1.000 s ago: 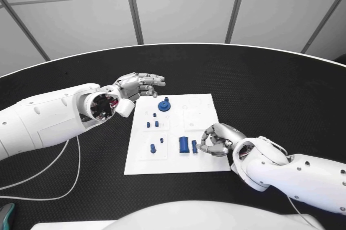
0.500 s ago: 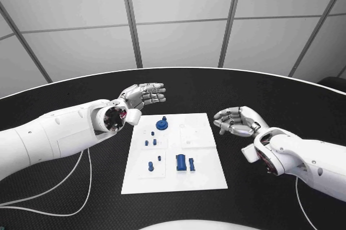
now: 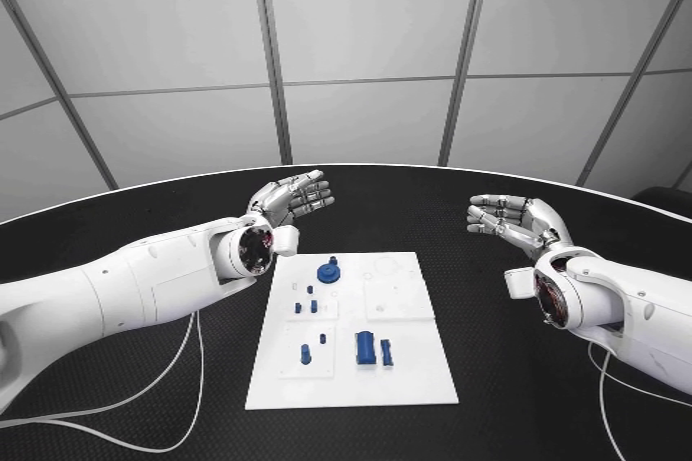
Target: Assemble the parts on the task board
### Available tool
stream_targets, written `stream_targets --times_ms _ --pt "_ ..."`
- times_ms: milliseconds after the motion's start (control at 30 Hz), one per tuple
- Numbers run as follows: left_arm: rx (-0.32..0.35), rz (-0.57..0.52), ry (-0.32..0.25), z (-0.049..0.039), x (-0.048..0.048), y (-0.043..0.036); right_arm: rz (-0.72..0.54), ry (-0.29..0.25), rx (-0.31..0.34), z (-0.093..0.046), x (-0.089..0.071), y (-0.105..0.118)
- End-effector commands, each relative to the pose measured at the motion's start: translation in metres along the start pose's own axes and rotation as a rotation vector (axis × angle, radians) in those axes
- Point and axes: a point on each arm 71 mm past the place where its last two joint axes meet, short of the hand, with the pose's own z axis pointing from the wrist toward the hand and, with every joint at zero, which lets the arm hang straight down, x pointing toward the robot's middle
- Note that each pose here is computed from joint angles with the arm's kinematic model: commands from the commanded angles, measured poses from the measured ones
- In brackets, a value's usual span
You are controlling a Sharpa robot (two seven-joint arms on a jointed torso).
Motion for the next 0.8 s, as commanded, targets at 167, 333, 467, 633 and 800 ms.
stream_targets --times_ms 167,333,467,633,800 --pt "0.001 0.009 -0.008 -0.0009 0.0016 0.0020 0.012 -0.008 -0.001 -0.001 0.004 0.001" --pt "0.002 0.056 -0.028 -0.0069 0.0095 0.0081 0.058 -0.042 0.007 -0.011 0.020 0.004" --pt "0.010 0.115 -0.050 -0.0150 0.0194 0.0145 0.109 -0.081 0.025 -0.023 0.039 0.007" --pt "0.037 0.210 -0.085 -0.0299 0.0363 0.0223 0.159 -0.122 0.054 -0.039 0.058 0.012" --pt "0.079 0.295 -0.114 -0.0454 0.0525 0.0265 0.181 -0.140 0.071 -0.047 0.067 0.015"
